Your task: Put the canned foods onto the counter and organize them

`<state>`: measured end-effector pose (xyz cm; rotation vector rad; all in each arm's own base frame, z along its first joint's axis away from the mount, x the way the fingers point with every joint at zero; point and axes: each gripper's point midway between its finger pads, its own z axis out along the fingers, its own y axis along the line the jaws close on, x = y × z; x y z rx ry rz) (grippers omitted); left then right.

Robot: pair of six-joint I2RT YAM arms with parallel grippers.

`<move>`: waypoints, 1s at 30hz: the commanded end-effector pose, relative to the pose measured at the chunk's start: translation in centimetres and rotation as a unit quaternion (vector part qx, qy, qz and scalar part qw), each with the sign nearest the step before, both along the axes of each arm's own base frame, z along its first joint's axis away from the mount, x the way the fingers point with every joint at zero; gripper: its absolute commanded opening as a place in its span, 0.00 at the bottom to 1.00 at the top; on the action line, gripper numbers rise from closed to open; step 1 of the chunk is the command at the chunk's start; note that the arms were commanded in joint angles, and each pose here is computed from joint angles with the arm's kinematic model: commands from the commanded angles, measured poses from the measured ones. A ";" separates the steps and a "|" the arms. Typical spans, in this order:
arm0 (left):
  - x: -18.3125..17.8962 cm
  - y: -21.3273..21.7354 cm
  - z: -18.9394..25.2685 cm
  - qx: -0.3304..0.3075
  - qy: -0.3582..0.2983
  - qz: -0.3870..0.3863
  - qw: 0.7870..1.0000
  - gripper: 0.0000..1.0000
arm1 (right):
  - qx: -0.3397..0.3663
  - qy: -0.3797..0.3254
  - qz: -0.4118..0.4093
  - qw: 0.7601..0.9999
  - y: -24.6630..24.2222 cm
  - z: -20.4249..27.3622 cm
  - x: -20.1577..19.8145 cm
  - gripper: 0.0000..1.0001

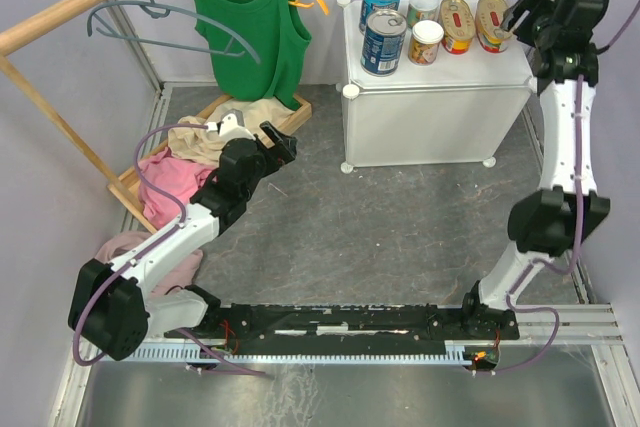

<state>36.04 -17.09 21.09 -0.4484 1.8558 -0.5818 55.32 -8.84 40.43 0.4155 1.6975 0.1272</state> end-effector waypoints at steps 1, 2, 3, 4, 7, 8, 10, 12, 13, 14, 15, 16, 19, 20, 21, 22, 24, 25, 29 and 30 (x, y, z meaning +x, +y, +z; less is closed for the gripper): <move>0.5 -0.4 3.2 -0.030 -0.047 -0.002 0.998 0.97 | -0.018 -0.053 -0.020 0.998 0.7 4.8 -5.9 0.77; 0.5 -0.4 3.2 -0.029 -0.048 -0.002 0.998 0.97 | -0.020 -0.061 -0.022 0.998 1.0 5.4 -7.3 0.78; 0.5 -0.4 3.2 -0.027 -0.049 -0.002 0.998 0.97 | -0.021 -0.057 -0.023 0.998 1.2 5.1 -8.1 0.79; 0.5 -0.3 3.2 -0.024 -0.050 -0.001 0.998 0.97 | -0.021 -0.051 -0.023 0.998 1.5 4.7 -9.0 0.80; 0.2 0.2 3.2 -0.014 -0.055 0.003 0.998 0.97 | -0.024 -0.033 -0.015 0.999 2.8 2.9 -10.9 0.81; 0.1 0.3 3.2 -0.010 -0.056 0.003 0.998 0.97 | -0.026 -0.027 -0.013 0.999 3.4 2.3 -11.5 0.82; 0.0 0.2 3.1 0.000 -0.055 -0.001 0.998 0.97 | -0.030 -0.015 -0.011 0.999 4.8 0.8 -12.9 0.83; 0.0 0.1 2.9 0.006 -0.054 -0.006 0.998 0.97 | -0.031 0.000 -0.003 1.000 6.2 -1.2 -14.1 0.83; -0.1 0.0 2.7 0.011 -0.053 -0.007 0.999 0.97 | -0.035 0.009 0.002 0.999 7.0 -2.1 -14.7 0.84; -0.1 -0.1 2.5 0.014 -0.052 -0.008 0.999 0.97 | -0.043 0.020 0.004 0.999 7.7 -3.2 -15.4 0.84; -0.1 -0.1 2.2 0.017 -0.049 -0.009 0.999 0.97 | -0.049 0.030 0.009 0.998 8.5 -4.3 -16.0 0.87; -0.1 -0.2 1.9 0.018 -0.048 -0.010 0.999 0.97 | -0.056 0.038 0.017 0.998 9.5 -5.3 -16.6 0.91; -0.3 -0.6 0.8 0.014 -0.044 -0.014 0.999 0.97 | -0.075 0.079 0.035 0.993 11.9 -9.8 -18.4 0.99; -0.4 -0.7 0.5 0.014 -0.042 -0.016 0.999 0.97 | -0.079 0.095 0.042 0.991 12.7 -11.2 -18.9 0.99; -0.3 -0.9 0.3 0.016 -0.041 -0.016 0.999 0.97 | -0.084 0.110 0.047 0.989 13.4 -12.5 -19.5 0.99; -0.3 -1.1 0.1 0.019 -0.039 -0.018 0.999 0.97 | -0.086 0.126 0.052 0.987 14.1 -13.9 -20.0 0.99; -0.3 -1.6 -0.2 0.024 -0.038 -0.022 0.999 0.97 | -0.094 0.151 0.059 0.982 15.2 -16.3 -20.9 0.99; -0.2 -1.8 -0.3 0.029 -0.038 -0.023 0.999 0.97 | -0.101 0.160 0.061 0.980 15.7 -17.3 -21.5 0.99; 0.0 -2.2 -0.8 0.045 -0.035 -0.026 0.998 0.97 | -0.116 0.177 0.055 0.976 16.4 -19.5 -22.8 0.99; 0.0 -2.3 -0.9 0.046 -0.034 -0.026 0.998 0.97 | -0.119 0.183 0.052 0.975 16.4 -20.0 -23.0 0.99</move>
